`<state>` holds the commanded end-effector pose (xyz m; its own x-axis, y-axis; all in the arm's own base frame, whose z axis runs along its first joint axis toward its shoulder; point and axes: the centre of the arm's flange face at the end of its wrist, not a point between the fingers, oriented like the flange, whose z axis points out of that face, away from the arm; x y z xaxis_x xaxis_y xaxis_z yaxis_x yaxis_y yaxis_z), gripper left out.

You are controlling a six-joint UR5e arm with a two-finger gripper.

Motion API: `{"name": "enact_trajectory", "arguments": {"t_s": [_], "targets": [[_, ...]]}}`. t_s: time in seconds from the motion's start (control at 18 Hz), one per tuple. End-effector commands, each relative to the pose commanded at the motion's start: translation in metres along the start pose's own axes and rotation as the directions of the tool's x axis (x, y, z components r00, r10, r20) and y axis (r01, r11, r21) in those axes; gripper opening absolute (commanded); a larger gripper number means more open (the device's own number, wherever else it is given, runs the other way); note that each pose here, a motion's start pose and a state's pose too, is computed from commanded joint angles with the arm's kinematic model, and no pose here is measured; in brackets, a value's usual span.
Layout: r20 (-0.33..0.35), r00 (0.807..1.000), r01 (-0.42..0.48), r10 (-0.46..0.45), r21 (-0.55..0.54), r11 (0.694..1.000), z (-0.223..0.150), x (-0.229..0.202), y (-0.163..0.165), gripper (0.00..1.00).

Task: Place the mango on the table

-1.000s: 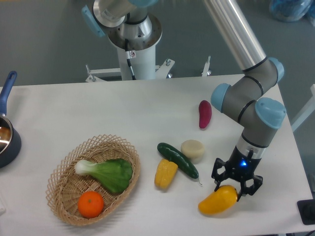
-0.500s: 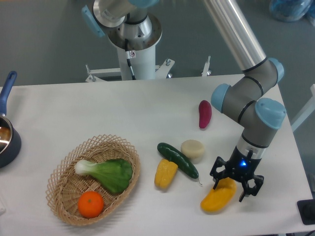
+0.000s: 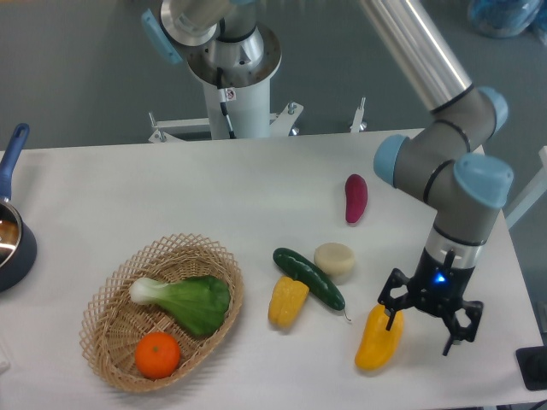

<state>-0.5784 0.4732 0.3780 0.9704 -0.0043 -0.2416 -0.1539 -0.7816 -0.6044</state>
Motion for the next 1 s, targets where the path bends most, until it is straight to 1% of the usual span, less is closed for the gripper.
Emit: {"name": "enact_trajectory", "arguments": {"t_s": [0.11,0.22,0.28,0.33,0.39,0.44,0.56,0.61,0.72,0.78,0.89,1.0], "targets": [[0.037,0.999,0.002,-0.003,0.021,1.0,-0.033,0.002,-0.019,1.0],[0.061,0.998,-0.006,0.004,0.025,1.0,-0.052,0.001,-0.025,1.0],[0.076,0.997,-0.002,0.001,0.016,1.0,-0.06,-0.005,-0.02,1.0],[0.105,0.994,0.013,-0.013,-0.005,1.0,-0.073,-0.016,-0.006,1.0],[0.135,0.991,0.012,-0.009,-0.02,1.0,-0.089,-0.023,-0.001,1.0],[0.139,0.99,-0.017,0.022,-0.035,0.999,-0.099,-0.022,0.001,1.0],[0.112,0.987,-0.11,0.118,-0.078,0.991,-0.123,-0.022,0.016,1.0],[0.097,0.981,-0.159,0.169,-0.099,0.982,-0.138,-0.02,0.018,1.0],[0.069,0.961,-0.256,0.268,-0.144,0.956,-0.154,-0.013,0.018,1.0],[0.059,0.952,-0.288,0.302,-0.171,0.942,-0.159,-0.01,0.023,1.0],[0.036,0.942,-0.318,0.334,-0.221,0.922,-0.167,-0.013,0.044,1.0],[0.02,0.923,-0.366,0.385,-0.262,0.893,-0.19,-0.008,0.06,1.0]]}}
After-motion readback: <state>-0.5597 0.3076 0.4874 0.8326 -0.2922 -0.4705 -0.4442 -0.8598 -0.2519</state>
